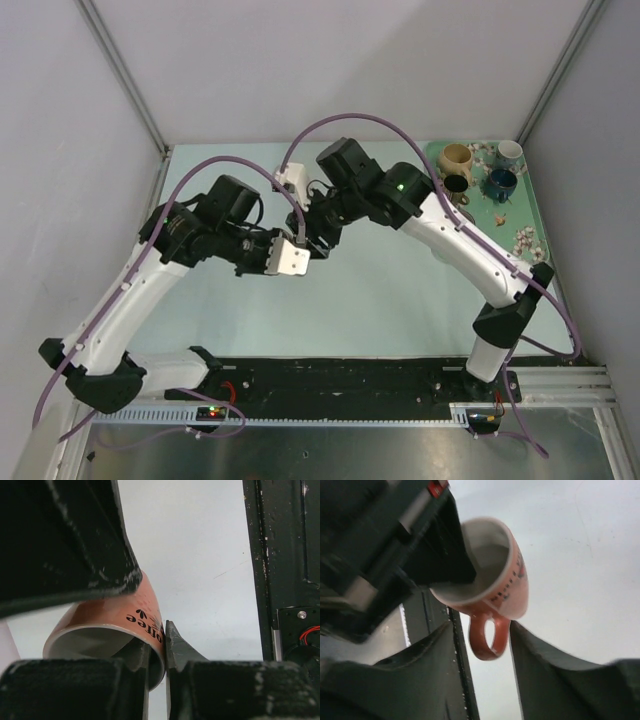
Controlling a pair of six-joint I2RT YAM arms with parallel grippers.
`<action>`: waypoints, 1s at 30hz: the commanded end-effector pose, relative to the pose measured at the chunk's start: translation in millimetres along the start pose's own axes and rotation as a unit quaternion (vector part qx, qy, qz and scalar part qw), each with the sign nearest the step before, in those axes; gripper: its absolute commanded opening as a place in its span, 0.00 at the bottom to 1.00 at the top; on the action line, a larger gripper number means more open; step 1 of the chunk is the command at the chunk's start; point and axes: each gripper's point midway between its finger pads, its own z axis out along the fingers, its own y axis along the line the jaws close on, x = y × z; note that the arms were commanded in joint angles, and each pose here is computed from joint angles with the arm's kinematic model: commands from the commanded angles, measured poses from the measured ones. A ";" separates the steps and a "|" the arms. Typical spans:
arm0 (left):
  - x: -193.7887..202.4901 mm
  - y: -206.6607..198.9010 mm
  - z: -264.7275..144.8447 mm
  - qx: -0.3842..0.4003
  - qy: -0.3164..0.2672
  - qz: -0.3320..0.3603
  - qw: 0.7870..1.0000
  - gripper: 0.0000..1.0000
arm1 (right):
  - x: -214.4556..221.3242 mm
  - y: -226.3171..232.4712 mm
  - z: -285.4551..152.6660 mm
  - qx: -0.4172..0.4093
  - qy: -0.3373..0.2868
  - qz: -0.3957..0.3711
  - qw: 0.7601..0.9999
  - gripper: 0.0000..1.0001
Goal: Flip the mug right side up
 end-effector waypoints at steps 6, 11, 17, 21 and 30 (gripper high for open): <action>-3.1 -41.2 -19.6 0.074 0.006 -0.042 0.996 0.00 | 3.5 17.0 9.7 -0.038 0.054 -0.036 0.997 0.32; -0.7 -42.6 -20.9 0.073 0.011 -0.041 0.996 0.00 | 20.1 16.0 5.8 -0.038 0.089 -0.039 0.994 0.47; -4.4 -41.4 -21.4 0.074 0.004 -0.043 0.996 0.00 | 15.5 14.5 8.8 -0.024 0.084 -0.049 0.995 0.41; -6.4 -40.9 -22.8 0.071 0.001 -0.044 0.997 0.00 | 13.6 8.8 13.8 -0.003 0.081 -0.052 0.995 0.05; -13.4 -7.8 -35.0 -0.035 -0.006 -0.072 0.997 0.94 | 30.4 -43.9 -11.3 0.134 0.029 -0.012 0.991 0.00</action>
